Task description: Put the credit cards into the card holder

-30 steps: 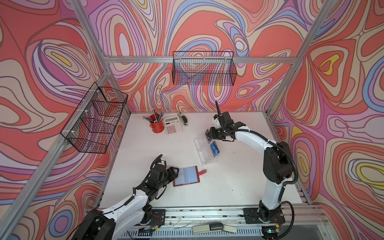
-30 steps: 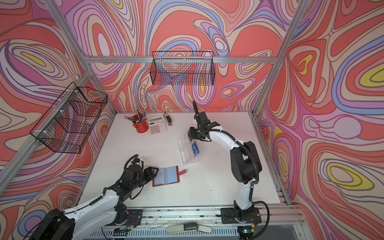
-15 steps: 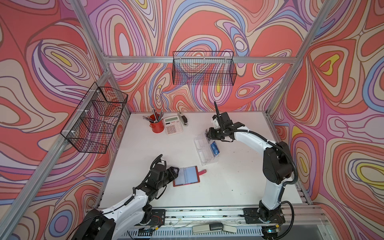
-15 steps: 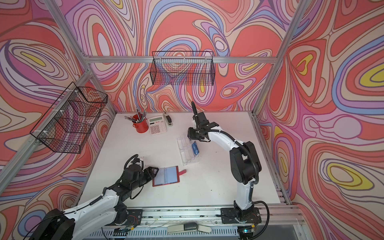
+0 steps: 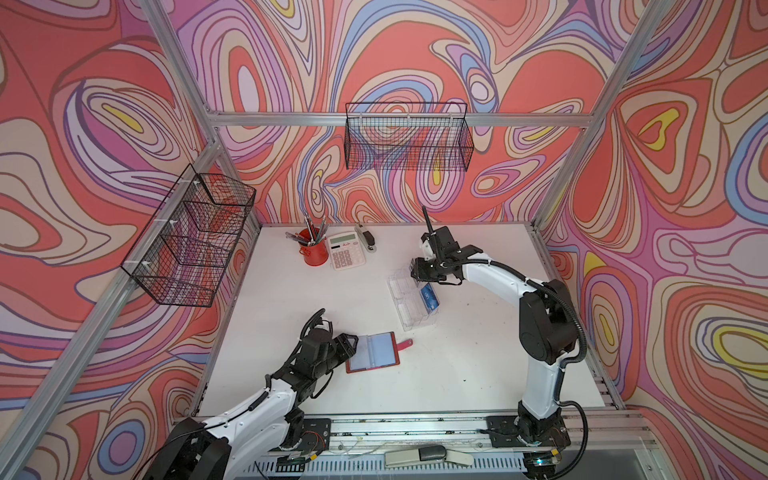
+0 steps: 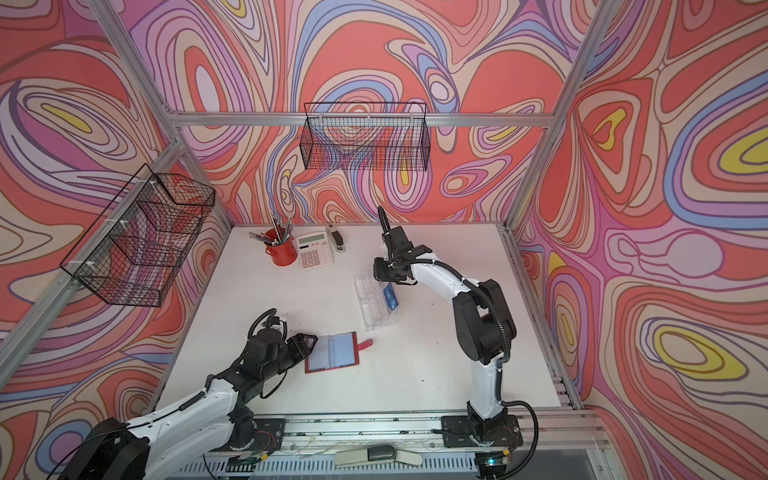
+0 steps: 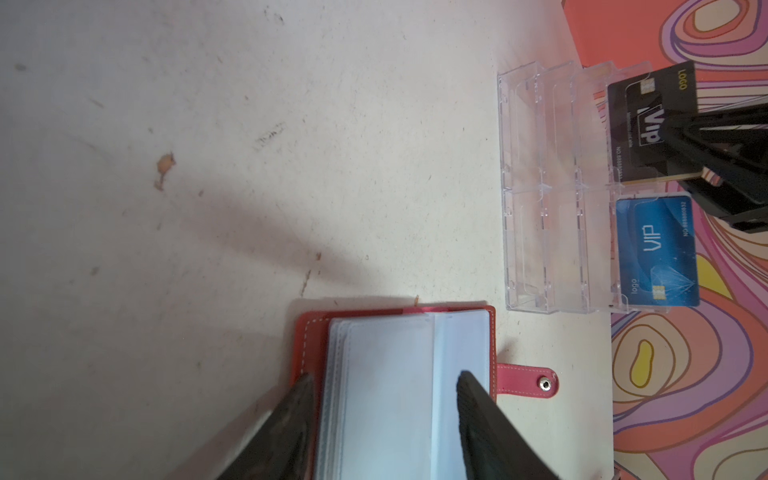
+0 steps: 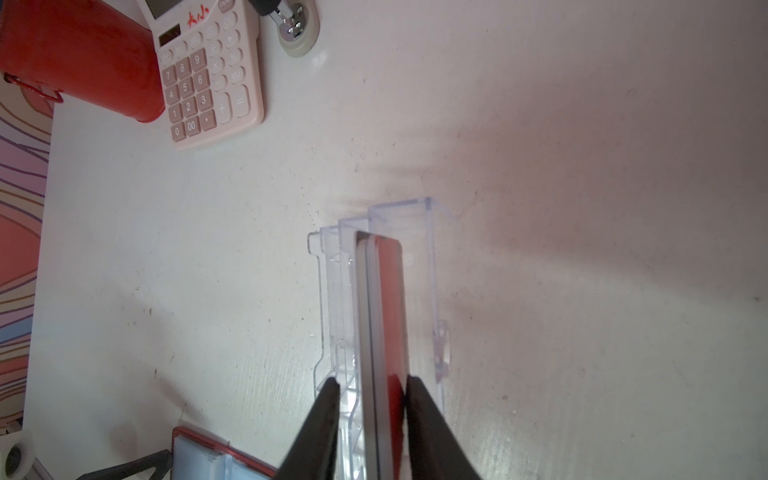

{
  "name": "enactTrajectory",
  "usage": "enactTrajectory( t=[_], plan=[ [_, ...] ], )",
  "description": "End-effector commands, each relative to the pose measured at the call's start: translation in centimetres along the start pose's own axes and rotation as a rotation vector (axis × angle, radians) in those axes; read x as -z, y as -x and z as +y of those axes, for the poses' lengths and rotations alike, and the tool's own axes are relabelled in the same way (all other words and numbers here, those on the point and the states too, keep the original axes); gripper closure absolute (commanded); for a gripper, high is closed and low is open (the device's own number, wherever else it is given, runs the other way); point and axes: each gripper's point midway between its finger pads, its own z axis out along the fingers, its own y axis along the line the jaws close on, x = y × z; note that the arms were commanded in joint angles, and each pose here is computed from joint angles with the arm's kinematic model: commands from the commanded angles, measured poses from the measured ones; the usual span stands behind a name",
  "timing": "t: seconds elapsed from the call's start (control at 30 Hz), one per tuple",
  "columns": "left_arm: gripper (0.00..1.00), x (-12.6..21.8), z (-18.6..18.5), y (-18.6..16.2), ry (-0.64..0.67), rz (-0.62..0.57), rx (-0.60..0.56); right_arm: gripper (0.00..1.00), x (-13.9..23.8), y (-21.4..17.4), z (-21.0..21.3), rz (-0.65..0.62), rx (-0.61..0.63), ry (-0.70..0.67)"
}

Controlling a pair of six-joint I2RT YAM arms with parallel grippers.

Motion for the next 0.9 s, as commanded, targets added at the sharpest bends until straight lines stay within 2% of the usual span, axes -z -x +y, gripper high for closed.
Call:
enactTrajectory(
  t=[0.0,0.4,0.87],
  plan=[
    [0.43,0.1,-1.3,0.7,-0.030,-0.014,-0.018,0.71,-0.6,-0.2,0.4,0.012,0.023,-0.002],
    [0.43,0.1,-1.2,0.7,-0.029,-0.016,-0.015,0.71,1.6,0.6,2.0,-0.040,0.034,0.064],
    [0.43,-0.3,-1.2,0.5,-0.022,0.000,-0.017,0.73,3.3,1.2,2.3,-0.077,0.047,0.062]
  ],
)
